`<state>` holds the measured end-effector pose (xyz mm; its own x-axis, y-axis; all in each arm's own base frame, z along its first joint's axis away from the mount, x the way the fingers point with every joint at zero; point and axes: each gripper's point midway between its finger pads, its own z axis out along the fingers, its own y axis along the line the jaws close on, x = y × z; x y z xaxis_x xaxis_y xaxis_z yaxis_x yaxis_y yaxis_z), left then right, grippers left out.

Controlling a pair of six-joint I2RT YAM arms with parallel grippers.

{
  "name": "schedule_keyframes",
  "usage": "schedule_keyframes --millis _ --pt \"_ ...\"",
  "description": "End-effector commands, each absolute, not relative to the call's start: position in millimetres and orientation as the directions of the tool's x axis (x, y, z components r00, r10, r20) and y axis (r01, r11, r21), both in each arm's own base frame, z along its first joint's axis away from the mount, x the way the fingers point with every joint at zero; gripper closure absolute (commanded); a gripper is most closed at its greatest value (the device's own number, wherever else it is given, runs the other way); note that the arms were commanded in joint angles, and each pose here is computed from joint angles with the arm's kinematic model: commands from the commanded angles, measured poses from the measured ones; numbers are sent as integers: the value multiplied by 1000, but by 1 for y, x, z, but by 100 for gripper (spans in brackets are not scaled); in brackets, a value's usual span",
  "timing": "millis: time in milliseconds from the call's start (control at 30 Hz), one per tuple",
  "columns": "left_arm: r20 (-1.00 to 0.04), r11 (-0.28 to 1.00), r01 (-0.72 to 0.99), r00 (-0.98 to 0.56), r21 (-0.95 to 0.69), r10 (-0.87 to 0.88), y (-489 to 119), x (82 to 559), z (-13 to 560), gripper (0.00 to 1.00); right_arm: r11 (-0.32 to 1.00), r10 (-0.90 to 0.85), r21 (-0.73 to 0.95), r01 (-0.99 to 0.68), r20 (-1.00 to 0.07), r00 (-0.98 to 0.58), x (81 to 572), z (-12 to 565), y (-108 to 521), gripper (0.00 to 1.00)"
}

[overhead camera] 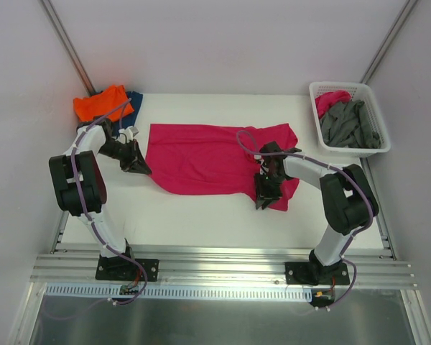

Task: Fold and stack the t-shirts
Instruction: Fold the tshirt

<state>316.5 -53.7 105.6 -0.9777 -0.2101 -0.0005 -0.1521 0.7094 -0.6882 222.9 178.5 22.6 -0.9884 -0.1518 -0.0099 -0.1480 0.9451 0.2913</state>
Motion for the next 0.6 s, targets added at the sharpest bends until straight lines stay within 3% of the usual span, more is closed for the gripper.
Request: schedule_keyframes --millis 0,367,567 --pt "-7 679 -149 -975 -719 -222 -56 317 117 100 946 -164 278 -167 -34 -986 230 25 180 69" --pt "-1 676 -158 -974 -720 -228 -54 316 114 100 945 -176 271 -185 -59 -983 256 23 189 70" --pt "0 673 -161 -972 -722 -233 -53 317 114 100 940 -180 280 -193 -71 -981 255 30 190 94"
